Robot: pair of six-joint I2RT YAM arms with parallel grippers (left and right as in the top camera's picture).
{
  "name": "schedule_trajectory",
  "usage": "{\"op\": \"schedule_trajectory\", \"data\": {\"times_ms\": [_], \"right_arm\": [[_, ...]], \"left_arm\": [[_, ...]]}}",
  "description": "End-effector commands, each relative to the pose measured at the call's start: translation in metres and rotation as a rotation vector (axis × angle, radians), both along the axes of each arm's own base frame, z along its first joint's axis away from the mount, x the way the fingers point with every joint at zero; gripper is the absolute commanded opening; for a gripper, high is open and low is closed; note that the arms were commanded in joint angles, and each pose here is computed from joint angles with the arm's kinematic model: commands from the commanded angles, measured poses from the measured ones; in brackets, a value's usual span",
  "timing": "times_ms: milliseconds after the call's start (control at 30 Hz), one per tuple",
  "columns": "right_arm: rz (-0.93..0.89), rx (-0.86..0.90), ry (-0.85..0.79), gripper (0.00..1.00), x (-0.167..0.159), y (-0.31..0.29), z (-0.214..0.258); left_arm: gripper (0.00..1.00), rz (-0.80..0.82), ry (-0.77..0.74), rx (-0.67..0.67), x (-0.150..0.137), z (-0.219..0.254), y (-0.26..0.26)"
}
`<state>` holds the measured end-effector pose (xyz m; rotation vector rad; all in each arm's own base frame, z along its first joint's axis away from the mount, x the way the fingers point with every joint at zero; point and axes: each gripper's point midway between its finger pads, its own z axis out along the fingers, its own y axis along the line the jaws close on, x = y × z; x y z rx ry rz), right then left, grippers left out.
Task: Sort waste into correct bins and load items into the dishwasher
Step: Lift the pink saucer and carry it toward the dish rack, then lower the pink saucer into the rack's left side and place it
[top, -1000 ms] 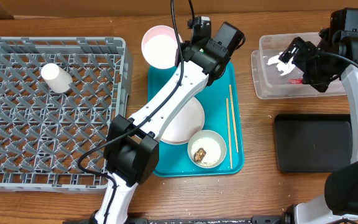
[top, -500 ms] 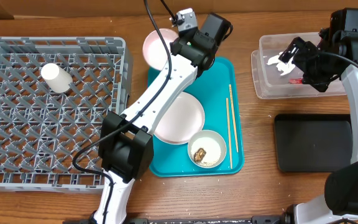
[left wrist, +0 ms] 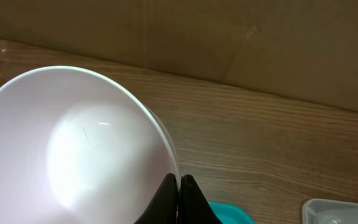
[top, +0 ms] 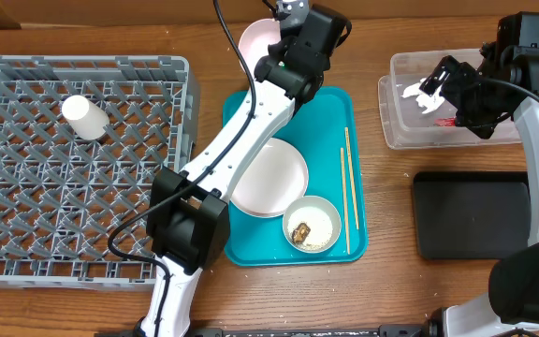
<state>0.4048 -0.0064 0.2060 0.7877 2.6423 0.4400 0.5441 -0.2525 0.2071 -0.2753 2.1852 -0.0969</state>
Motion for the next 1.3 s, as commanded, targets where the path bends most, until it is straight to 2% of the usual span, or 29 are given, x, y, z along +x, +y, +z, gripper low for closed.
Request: {"op": "schedule_trajectory", "data": {"times_ms": [0, 233, 433, 633, 833, 1000, 1100, 1200, 1267], "right_arm": [[-0.003, 0.003, -0.012, 1.0, 0.001, 0.0, 0.003], [-0.003, 0.003, -0.013, 1.0, 0.001, 0.0, 0.003], [-0.003, 0.003, -0.013, 1.0, 0.001, 0.0, 0.003], [-0.003, 0.003, -0.013, 1.0, 0.001, 0.0, 0.003], [-0.003, 0.003, -0.012, 1.0, 0.0, 0.0, 0.003], [-0.003, 0.003, -0.012, 1.0, 0.001, 0.0, 0.003], [-0.003, 0.003, -0.013, 1.0, 0.001, 0.0, 0.003], [-0.003, 0.003, -0.012, 1.0, 0.001, 0.0, 0.003], [-0.003, 0.003, -0.013, 1.0, 0.001, 0.0, 0.003]], "left_arm": [[0.04, 0.002, -0.05, -0.019, 0.004, 0.03, 0.009], [0.04, 0.011, -0.033, -0.008, -0.011, 0.052, 0.027], [0.04, -0.002, 0.079, -0.088, -0.049, 0.093, 0.091], [0.04, 0.028, 0.263, -0.259, -0.08, 0.092, 0.173], [0.04, -0.024, 0.394, -0.473, -0.105, 0.081, 0.241], [0.04, -0.062, 0.348, -0.628, -0.128, 0.092, 0.311], [0.04, -0.036, 0.303, -0.664, -0.139, 0.092, 0.349], [0.04, -0.057, 0.246, -0.773, -0.148, 0.089, 0.374], [0.04, -0.106, 0.178, -0.907, -0.152, 0.084, 0.386]]}}
